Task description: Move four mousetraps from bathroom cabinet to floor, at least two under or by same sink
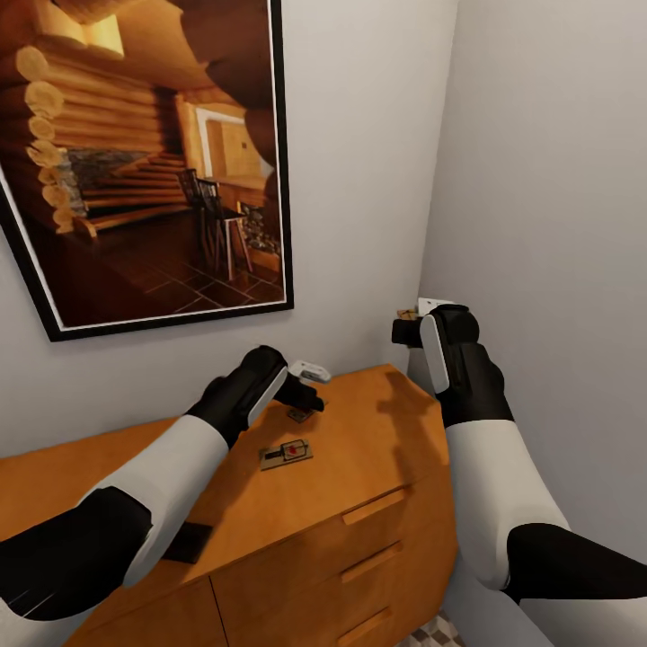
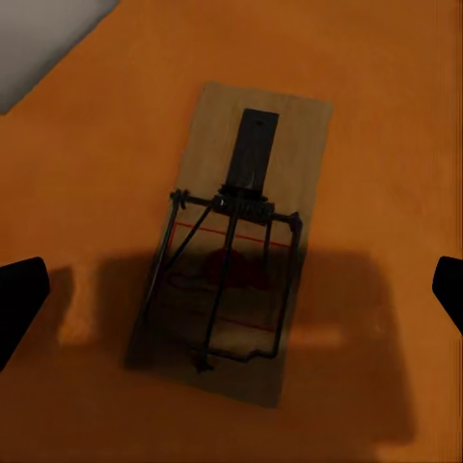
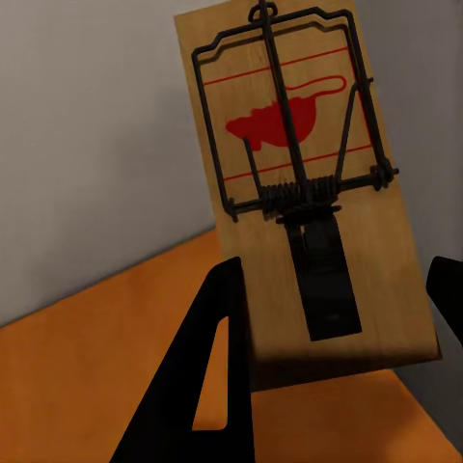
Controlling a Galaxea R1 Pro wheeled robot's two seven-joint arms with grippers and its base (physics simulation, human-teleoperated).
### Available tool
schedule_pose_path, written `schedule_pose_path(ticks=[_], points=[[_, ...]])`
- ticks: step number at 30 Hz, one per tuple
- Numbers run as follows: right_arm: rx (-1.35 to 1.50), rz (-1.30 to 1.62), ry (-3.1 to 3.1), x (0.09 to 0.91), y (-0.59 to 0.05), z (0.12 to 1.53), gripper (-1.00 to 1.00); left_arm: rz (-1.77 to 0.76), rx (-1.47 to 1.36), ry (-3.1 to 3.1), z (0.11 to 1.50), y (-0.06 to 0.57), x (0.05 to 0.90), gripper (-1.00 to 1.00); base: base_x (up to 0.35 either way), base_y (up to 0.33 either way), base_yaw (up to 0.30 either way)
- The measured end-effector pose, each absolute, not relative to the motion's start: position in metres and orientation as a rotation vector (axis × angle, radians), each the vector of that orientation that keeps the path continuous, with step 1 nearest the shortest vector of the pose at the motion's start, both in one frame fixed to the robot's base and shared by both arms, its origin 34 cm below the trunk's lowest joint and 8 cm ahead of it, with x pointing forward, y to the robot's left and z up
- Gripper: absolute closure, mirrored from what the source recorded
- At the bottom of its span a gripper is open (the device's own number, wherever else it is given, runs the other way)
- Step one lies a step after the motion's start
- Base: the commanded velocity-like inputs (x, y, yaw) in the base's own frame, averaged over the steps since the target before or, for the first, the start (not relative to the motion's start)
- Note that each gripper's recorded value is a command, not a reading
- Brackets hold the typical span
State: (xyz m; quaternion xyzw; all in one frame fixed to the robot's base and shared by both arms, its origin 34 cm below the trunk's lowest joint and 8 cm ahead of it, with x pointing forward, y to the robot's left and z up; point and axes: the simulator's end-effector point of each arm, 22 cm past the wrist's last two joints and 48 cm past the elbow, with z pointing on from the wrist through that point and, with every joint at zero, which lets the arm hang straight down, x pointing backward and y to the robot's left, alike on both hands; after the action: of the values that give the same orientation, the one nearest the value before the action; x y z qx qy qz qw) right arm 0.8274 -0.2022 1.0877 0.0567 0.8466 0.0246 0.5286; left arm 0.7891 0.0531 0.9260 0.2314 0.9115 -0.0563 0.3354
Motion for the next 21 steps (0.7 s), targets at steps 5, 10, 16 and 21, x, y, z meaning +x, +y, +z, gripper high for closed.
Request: schedule_pose_path(ticks=[5, 10, 16, 21], points=[[0.135, 0.059, 2.022, 0.827, -0.202, 1.088, 1.0, -0.148, 0.614, 2.38, 0.924, 0.049, 0.787, -1.0, 0.0, 0.0, 0.0], [0.135, 0.059, 2.022, 0.827, -0.202, 1.088, 1.0, -0.146, 0.615, 2.388, 0.921, 0.049, 0.786, -1.0, 0.0, 0.0, 0.0], [0.136, 0.058, 2.022, 0.827, -0.202, 1.088, 1.0, -0.14, 0.611, 2.41, 0.913, 0.053, 0.785, -1.0, 0.0, 0.0, 0.0], [0.136, 0.056, 2.022, 0.827, -0.203, 1.088, 1.0, -0.137, 0.61, 2.423, 0.908, 0.055, 0.784, -1.0, 0.0, 0.0, 0.0]])
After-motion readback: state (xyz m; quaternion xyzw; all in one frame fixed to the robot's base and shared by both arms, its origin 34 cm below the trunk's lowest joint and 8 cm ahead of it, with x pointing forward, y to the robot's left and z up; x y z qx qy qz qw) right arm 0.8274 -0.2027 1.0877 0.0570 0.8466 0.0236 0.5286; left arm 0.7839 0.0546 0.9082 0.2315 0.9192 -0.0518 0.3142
